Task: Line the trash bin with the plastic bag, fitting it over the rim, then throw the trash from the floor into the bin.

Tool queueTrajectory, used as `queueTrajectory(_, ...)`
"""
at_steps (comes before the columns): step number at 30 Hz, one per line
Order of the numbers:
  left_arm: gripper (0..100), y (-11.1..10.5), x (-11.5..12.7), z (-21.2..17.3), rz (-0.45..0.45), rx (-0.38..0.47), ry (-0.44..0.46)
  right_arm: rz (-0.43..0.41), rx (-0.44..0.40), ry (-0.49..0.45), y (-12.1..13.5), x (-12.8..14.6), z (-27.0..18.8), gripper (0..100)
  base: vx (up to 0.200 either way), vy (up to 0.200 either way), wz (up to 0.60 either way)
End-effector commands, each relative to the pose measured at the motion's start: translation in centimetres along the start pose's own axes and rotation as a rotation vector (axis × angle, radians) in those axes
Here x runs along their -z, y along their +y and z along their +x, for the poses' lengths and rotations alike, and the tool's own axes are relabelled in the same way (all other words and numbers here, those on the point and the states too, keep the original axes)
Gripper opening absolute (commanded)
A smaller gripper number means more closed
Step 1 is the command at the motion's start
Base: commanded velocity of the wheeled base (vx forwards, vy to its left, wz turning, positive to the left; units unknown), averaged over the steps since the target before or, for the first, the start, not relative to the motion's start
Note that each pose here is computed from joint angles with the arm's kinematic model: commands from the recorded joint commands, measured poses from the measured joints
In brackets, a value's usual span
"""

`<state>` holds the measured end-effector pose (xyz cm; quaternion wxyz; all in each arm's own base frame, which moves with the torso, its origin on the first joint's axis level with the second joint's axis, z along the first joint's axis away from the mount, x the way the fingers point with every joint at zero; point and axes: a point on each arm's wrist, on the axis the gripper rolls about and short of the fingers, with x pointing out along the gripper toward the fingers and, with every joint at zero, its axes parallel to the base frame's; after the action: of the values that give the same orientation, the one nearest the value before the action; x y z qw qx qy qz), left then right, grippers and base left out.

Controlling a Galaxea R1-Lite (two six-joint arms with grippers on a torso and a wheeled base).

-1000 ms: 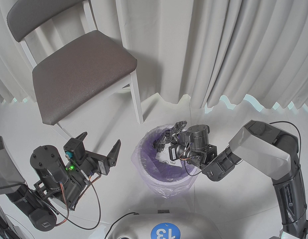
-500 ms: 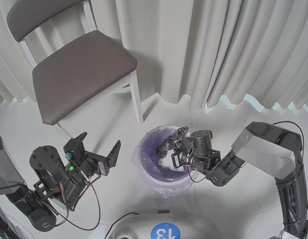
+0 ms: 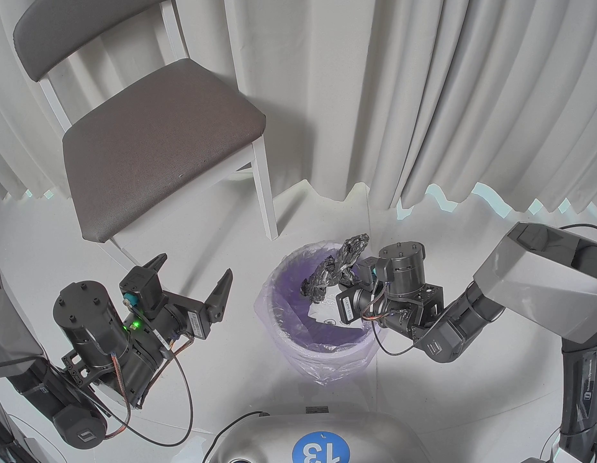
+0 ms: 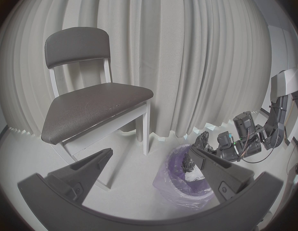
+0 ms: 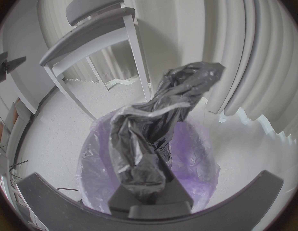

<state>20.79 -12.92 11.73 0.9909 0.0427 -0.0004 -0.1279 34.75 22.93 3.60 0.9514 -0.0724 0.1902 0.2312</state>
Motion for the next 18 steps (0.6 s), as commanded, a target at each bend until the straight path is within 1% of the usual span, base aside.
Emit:
queueTrajectory(1, 100, 0.0, -0.2, -0.1, -0.007, -0.002, -0.019, -0.004, -0.005, -0.011, 0.2, -0.5, -0.6, 100, 0.0, 0.0, 0.0)
queueTrajectory(6, 100, 0.1, -0.2, 0.0, -0.006, -0.003, -0.017, 0.004, -0.008, -0.053, 0.2, -1.0, -0.6, 100, 0.0, 0.0, 0.0)
queueTrajectory(12, 100, 0.0, 0.2, 0.0, -0.002, 0.0, -0.001, 0.005, -0.004, -0.061, 0.0, -1.4, -1.2, 100, 0.0, 0.0, 0.0)
queueTrajectory(15, 100, 0.0, 0.8, -0.1, 0.007, 0.002, 0.026, 0.004, 0.001, -0.073, -0.2, -2.1, -2.1, 100, 0.0, 0.0, 0.0)
queueTrajectory(17, 100, -0.3, 2.2, -0.5, 0.021, 0.021, 0.092, -0.004, 0.017, -0.086, -0.5, -3.1, -4.0, 100, 0.0, 0.0, 0.0)
queueTrajectory(18, 100, -0.4, 3.2, -0.8, 0.034, 0.03, 0.139, -0.019, 0.029, -0.081, -0.8, -3.4, -5.1, 100, 0.0, 0.0, 0.0)
